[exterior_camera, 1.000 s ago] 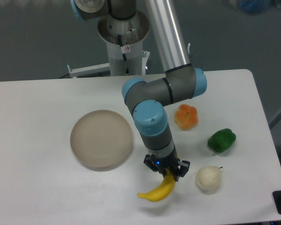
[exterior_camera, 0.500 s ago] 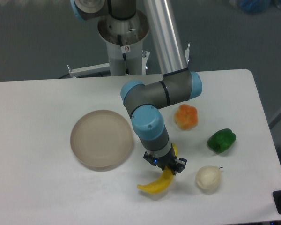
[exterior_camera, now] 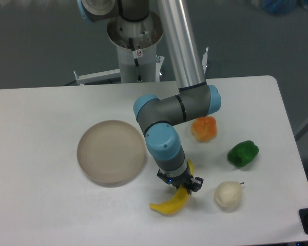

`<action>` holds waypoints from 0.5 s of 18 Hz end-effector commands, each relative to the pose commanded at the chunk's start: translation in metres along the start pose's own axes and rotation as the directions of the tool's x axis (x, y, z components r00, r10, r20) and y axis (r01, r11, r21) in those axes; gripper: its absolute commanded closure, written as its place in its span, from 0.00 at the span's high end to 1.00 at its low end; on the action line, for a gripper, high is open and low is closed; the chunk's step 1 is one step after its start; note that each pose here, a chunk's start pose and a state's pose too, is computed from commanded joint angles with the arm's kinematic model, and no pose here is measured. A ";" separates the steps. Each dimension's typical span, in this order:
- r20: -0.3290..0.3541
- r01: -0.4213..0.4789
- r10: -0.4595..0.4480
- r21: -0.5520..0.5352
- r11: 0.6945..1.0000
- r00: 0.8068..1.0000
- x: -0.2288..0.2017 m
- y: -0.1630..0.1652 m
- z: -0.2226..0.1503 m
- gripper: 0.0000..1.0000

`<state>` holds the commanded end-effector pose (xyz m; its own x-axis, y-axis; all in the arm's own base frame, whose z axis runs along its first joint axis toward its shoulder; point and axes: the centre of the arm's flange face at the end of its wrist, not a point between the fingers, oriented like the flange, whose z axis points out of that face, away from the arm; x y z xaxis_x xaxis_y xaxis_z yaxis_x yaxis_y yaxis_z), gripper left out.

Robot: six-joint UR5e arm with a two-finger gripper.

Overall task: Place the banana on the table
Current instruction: 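Lower the banana onto the table beside the dish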

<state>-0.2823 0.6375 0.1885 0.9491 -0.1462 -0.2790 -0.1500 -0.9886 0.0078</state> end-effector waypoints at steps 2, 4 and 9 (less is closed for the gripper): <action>-0.004 0.007 -0.007 0.002 1.000 1.000 0.000 -0.001 0.001 0.40; -0.007 0.009 -0.009 0.004 1.000 1.000 0.000 -0.001 0.001 0.40; -0.009 0.007 -0.007 0.002 1.000 1.000 0.001 -0.001 0.003 0.40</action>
<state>-0.2819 0.6383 0.1857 0.9524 -0.1399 -0.2707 -0.1442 -0.9895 0.0041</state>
